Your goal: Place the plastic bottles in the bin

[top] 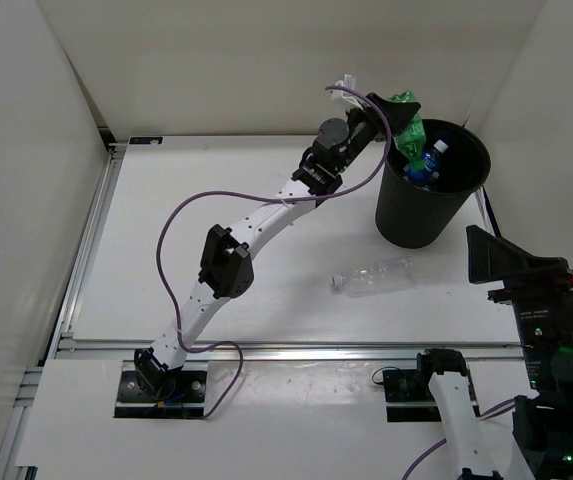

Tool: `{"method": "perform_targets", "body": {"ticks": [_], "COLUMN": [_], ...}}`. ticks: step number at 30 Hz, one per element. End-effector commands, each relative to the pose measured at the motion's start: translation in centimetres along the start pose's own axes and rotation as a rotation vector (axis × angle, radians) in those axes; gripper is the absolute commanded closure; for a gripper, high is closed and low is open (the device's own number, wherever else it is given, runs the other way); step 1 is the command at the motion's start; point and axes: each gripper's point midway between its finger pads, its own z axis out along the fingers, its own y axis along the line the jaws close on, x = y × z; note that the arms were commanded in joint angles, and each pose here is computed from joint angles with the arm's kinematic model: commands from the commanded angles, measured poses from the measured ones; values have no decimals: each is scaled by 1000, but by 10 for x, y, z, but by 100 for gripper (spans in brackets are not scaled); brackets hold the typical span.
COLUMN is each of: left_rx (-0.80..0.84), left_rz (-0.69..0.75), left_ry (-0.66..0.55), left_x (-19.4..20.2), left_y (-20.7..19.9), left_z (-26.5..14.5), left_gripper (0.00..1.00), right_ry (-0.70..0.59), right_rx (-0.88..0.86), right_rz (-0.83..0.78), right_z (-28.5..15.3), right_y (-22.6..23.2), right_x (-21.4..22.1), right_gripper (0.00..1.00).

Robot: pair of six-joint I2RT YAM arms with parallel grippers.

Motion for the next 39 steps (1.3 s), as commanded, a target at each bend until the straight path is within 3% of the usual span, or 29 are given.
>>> {"method": "perform_targets", "body": {"ticks": [1,5,8,9,12,13,15,21,23,26,28,33,34,36,37,39], "left_rx": [102,84,62,55,44,35,17,-2,31,6,-40,-302,-373,-444,-499,-533], "left_rz": [-62,-55,-27,-27,10,26,74,95,116,247,327,192,174,155,143,82], "left_ry": [-160,-149,-132,-126,-76,-55,-13,21,24,145,212,342,425,460,545,627], "left_x": [-44,-31,-21,-20,-8,-4,5,11,-4,7,-3,8,38,53,79,100], "left_y": [-53,-45,-33,-32,-26,-23,-16,-12,-33,-48,-59,-35,-9,7,30,39], "left_z": [1,2,3,3,2,2,-1,-3,-5,-23,-58,-165,-193,-223,-250,-272], "left_gripper": [89,88,77,56,25,10,0,0,0,0,0,0,0,0,0,0], "right_ry": [10,23,44,57,72,62,60,71,71,45,40,45,45,63,67,65], "right_rx": [-43,-56,-66,-54,-41,-38,-39,-66,-66,-78,-66,-47,-47,-31,-39,-41], "right_rz": [-61,-61,-60,-57,-63,-51,-51,-43,-43,-48,-47,-44,-44,-41,-30,-31], "right_z": [3,4,6,11,21,21,26,30,30,21,20,15,13,15,12,9], "right_y": [10,14,15,11,1,-1,-4,3,3,7,1,-12,-13,-23,-22,-23], "right_x": [-4,-4,0,3,12,12,14,13,13,9,12,24,26,35,38,40], "right_gripper": [0,0,0,0,0,0,0,0,0,0,0,0,0,0,0,0]}}
